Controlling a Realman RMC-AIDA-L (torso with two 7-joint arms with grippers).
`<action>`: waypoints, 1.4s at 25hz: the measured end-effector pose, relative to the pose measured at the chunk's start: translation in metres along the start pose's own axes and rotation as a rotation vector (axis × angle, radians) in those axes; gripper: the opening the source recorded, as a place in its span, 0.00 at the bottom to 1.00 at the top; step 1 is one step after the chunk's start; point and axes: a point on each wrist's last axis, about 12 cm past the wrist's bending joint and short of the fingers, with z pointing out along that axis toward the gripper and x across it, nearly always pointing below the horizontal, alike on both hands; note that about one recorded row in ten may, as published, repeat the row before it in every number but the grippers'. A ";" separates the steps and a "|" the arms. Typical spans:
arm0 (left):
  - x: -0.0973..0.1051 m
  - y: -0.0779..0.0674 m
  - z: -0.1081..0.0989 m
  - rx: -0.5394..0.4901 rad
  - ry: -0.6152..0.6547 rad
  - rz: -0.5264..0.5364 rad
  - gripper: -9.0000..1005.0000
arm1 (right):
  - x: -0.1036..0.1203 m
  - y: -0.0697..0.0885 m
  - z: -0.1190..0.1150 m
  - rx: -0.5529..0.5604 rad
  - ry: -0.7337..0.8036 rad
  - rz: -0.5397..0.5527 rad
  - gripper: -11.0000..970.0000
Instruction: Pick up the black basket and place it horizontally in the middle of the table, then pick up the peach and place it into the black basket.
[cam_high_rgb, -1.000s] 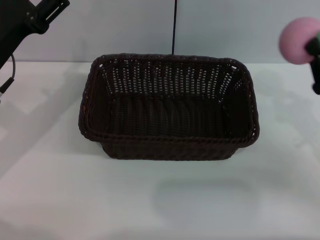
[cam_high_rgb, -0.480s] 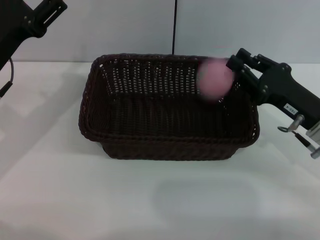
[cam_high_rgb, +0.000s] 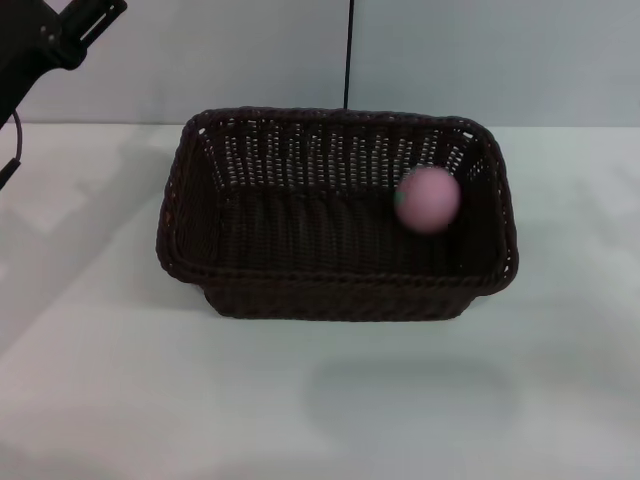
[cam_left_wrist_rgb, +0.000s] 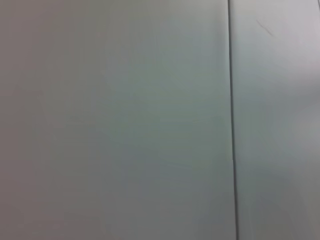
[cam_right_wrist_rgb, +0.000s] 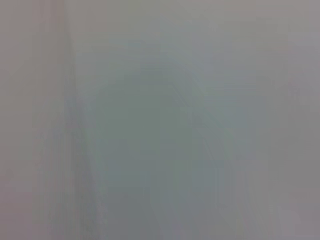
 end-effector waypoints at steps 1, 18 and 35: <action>0.000 0.000 0.000 0.000 0.000 0.000 0.86 | 0.000 0.000 0.000 0.000 0.000 0.000 0.58; 0.009 -0.002 -0.025 -0.168 -0.096 -0.042 0.86 | -0.012 -0.037 -0.052 0.419 -0.125 -0.006 0.75; 0.010 -0.004 -0.043 -0.217 -0.114 -0.084 0.67 | -0.010 -0.037 -0.052 0.431 -0.117 0.005 0.75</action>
